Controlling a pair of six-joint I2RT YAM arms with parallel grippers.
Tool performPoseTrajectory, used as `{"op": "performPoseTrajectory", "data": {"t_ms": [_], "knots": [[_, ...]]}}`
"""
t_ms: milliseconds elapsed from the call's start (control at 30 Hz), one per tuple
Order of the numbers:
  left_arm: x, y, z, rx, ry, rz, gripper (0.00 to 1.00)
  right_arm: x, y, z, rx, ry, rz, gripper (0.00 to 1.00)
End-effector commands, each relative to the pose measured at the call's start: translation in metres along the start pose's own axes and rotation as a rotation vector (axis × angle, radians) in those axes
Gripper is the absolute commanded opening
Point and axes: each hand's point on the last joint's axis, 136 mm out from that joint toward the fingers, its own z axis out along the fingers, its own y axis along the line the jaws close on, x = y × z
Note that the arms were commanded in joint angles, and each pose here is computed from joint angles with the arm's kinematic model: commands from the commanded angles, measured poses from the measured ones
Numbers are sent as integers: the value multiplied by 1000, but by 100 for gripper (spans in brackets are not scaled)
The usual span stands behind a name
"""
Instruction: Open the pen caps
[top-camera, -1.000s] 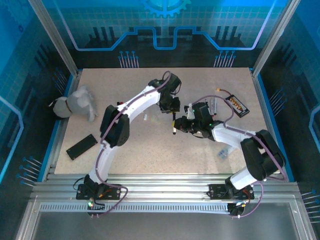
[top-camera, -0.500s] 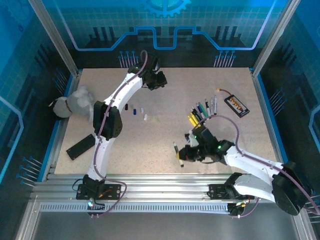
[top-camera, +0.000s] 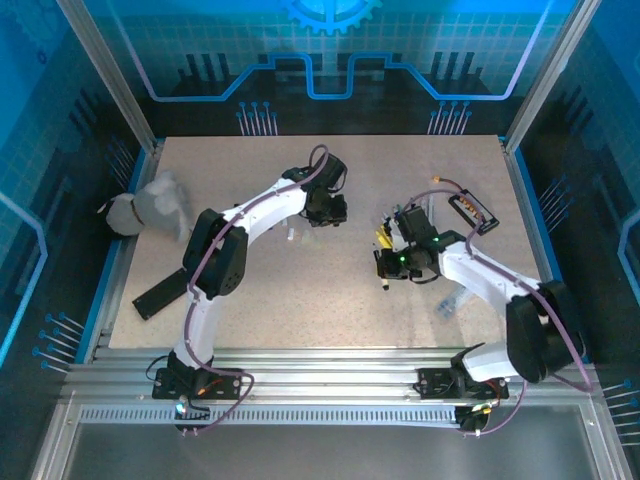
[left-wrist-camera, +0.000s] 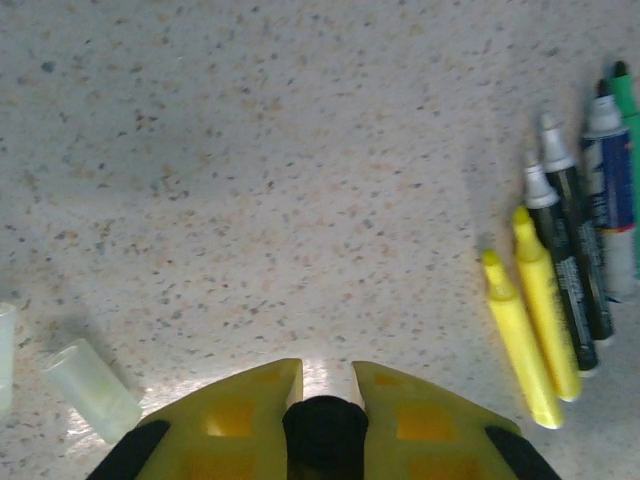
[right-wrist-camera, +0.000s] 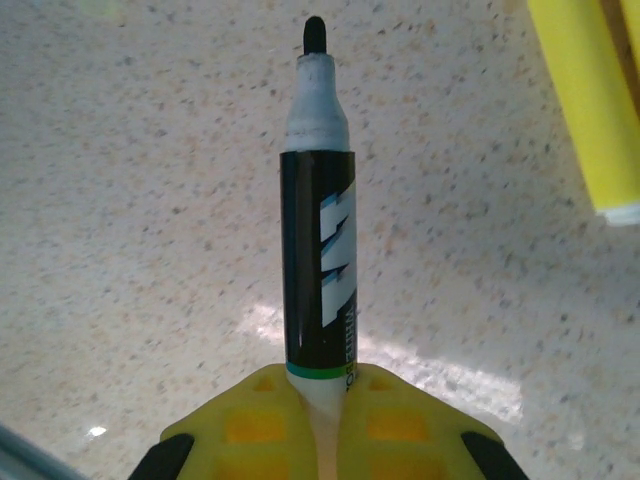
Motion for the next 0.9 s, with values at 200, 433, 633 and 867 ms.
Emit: {"op": "performPoseTrajectory", "data": {"t_ms": [200, 433, 633, 867], "knots": [[20, 14, 12, -64, 6, 22, 0, -38, -14, 24, 53, 1, -76, 0], [23, 20, 29, -101, 38, 23, 0, -46, -29, 37, 142, 31, -79, 0], [22, 28, 37, -158, 48, 44, 0, -49, -39, 44, 205, 48, -56, 6], [26, 35, 41, -208, 60, 65, 7, -53, -43, 45, 239, 51, -44, 24]]}}
